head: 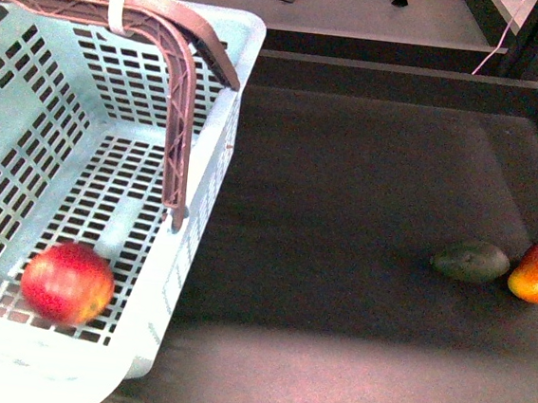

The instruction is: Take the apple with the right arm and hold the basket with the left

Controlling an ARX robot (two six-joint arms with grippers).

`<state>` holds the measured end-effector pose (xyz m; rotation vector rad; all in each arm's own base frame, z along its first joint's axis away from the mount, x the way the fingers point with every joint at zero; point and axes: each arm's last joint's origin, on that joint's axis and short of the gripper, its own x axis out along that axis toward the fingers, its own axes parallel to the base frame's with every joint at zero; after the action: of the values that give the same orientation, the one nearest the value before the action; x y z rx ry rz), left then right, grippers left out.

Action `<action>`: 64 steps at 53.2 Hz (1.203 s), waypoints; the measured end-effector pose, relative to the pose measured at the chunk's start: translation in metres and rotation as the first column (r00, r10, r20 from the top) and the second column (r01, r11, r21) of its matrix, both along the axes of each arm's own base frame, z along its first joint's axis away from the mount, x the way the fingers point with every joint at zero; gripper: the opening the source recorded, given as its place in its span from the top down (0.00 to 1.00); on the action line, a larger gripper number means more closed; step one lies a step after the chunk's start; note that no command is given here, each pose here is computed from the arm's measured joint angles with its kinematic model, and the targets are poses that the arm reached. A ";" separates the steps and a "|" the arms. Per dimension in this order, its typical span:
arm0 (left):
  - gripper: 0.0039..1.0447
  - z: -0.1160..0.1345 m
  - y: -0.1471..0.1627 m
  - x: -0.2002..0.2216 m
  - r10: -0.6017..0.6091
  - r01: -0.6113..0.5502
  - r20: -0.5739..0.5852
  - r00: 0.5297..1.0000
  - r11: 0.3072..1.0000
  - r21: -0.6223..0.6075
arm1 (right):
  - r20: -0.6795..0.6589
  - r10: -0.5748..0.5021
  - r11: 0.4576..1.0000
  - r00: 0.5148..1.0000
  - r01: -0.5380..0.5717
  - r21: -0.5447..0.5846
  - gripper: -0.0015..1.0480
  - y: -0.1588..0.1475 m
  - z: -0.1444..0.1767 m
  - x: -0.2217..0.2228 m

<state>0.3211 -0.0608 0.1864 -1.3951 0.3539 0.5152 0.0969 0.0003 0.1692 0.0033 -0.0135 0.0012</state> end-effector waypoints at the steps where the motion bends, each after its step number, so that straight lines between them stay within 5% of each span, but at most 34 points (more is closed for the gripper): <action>1: 0.85 -0.002 0.002 0.001 0.002 -0.002 -0.007 1.000 1.000 -0.002 | 0.000 0.000 1.000 1.000 0.000 0.000 0.08 0.000 0.000 0.000; 30: 0.85 -0.046 0.032 -0.012 0.130 -0.131 -0.114 0.985 0.991 -0.006 | 0.000 0.000 1.000 1.000 0.000 0.000 0.08 0.000 0.000 0.000; 45: 0.85 -0.048 0.029 -0.019 0.118 -0.118 -0.150 0.982 0.993 0.005 | 0.000 0.000 1.000 1.000 0.000 0.000 0.08 0.000 0.000 0.000; 64: 0.31 -0.037 0.023 -0.034 0.130 -0.143 -0.210 0.969 0.989 -0.047 | 0.000 0.000 1.000 1.000 0.000 0.000 0.08 0.000 0.000 0.000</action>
<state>0.2873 -0.0382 0.1498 -1.4358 0.4466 0.7718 0.0969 0.0003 0.1692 0.0033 -0.0135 0.0012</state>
